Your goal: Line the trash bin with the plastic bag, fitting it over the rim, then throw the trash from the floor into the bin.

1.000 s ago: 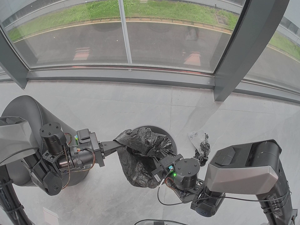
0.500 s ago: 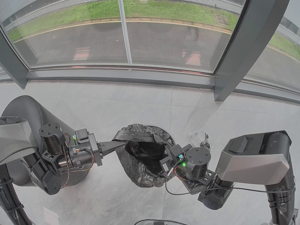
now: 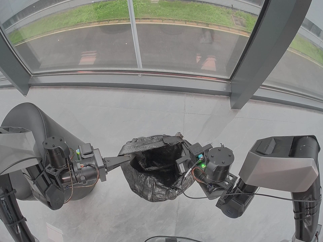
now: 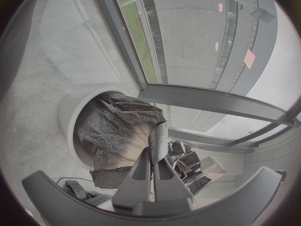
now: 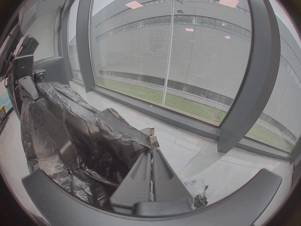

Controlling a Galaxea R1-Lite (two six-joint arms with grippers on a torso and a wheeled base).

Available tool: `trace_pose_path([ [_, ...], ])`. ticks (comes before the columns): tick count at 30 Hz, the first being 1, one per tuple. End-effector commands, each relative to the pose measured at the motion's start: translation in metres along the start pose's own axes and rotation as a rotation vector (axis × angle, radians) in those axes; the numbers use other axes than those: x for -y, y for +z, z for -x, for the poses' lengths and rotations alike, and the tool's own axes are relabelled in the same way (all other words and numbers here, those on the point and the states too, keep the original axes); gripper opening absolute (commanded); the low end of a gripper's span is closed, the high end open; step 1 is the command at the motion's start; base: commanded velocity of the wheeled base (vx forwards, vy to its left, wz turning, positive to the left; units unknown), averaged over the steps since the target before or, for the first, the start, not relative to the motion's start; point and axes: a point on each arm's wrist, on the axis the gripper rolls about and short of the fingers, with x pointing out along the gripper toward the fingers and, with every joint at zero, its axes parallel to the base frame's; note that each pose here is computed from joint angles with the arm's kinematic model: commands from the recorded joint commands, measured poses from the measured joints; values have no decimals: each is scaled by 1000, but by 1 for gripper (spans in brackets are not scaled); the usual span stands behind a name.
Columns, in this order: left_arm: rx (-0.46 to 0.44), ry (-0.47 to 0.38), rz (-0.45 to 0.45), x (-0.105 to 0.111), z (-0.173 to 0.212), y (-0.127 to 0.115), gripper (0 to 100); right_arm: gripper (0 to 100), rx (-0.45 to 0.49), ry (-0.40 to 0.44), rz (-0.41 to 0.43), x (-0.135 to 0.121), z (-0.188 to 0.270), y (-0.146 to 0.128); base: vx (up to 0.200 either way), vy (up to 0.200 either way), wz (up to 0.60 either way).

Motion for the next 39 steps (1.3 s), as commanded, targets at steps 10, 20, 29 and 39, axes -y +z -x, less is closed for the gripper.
trace_pose_path([
  [10, 71, 145, -198, 3, -6, 7, 0, 0, 49, -55, -25, 16, -11, 9, 0, 0, 0],
  [20, 226, 426, -424, 30, -40, -4, 0, 0, 55, -82, -31, 21, -24, 4, 0, 0, 0],
  [29, 217, 450, -477, 26, -39, -3, 0, 0, 68, -102, -37, 19, -44, -6, 0, 0, 0],
  [39, 190, 514, -552, 9, -38, -2, 0, 0, 82, -99, -42, 13, -56, -11, 0, 0, 0],
])
